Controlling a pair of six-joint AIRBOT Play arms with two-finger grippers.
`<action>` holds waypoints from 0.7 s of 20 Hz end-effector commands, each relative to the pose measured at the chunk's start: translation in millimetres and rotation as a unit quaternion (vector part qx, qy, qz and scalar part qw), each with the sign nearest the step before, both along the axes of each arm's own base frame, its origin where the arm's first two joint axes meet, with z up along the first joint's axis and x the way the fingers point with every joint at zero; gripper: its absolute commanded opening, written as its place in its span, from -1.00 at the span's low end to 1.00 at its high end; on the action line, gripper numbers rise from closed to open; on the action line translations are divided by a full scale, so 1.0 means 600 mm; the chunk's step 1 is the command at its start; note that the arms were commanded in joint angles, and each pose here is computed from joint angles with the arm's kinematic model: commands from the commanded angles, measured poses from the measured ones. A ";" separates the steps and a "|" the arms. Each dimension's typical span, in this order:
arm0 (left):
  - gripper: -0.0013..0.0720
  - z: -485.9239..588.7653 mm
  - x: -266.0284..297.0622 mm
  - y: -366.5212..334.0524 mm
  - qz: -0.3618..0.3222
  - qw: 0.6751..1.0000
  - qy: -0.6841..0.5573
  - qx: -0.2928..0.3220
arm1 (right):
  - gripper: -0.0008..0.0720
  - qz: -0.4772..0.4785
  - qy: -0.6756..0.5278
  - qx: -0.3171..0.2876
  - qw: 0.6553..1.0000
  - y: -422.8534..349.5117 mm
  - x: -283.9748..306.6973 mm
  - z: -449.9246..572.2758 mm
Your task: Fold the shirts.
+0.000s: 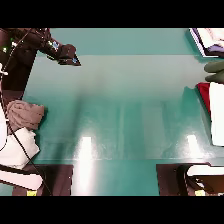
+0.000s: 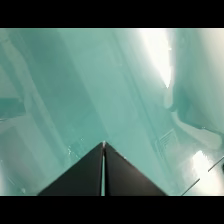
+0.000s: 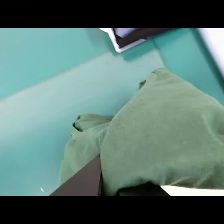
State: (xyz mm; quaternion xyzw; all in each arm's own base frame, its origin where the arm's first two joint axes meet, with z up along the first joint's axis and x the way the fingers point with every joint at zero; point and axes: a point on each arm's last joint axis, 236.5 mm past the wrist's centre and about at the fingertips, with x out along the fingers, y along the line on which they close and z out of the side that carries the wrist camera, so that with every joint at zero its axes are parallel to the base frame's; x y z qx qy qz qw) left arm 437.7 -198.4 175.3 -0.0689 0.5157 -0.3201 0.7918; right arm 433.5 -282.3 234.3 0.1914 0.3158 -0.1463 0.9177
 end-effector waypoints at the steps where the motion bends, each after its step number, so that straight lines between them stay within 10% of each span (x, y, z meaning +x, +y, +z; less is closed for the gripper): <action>1: -0.90 0.000 0.000 0.000 -0.009 1.000 -0.007 0.004 | -0.92 -0.040 0.081 -0.004 0.996 -0.007 -0.071 -0.019; 8: -0.90 -0.001 -0.001 0.001 -0.023 1.000 -0.015 0.009 | -0.90 -0.146 0.315 0.046 0.937 -0.007 -0.256 -0.113; 9: -0.90 -0.001 -0.003 0.001 -0.024 1.000 -0.014 0.010 | -0.65 -0.156 0.354 0.055 0.921 -0.004 -0.284 -0.132; 11: -0.90 -0.003 -0.006 0.001 -0.026 1.000 -0.010 0.011 | 0.50 -0.165 0.392 0.061 0.903 -0.001 -0.314 -0.164; 14: -0.90 -0.003 -0.007 0.001 -0.027 1.000 -0.009 0.011 | 0.65 -0.164 0.418 0.080 0.890 0.016 -0.343 -0.196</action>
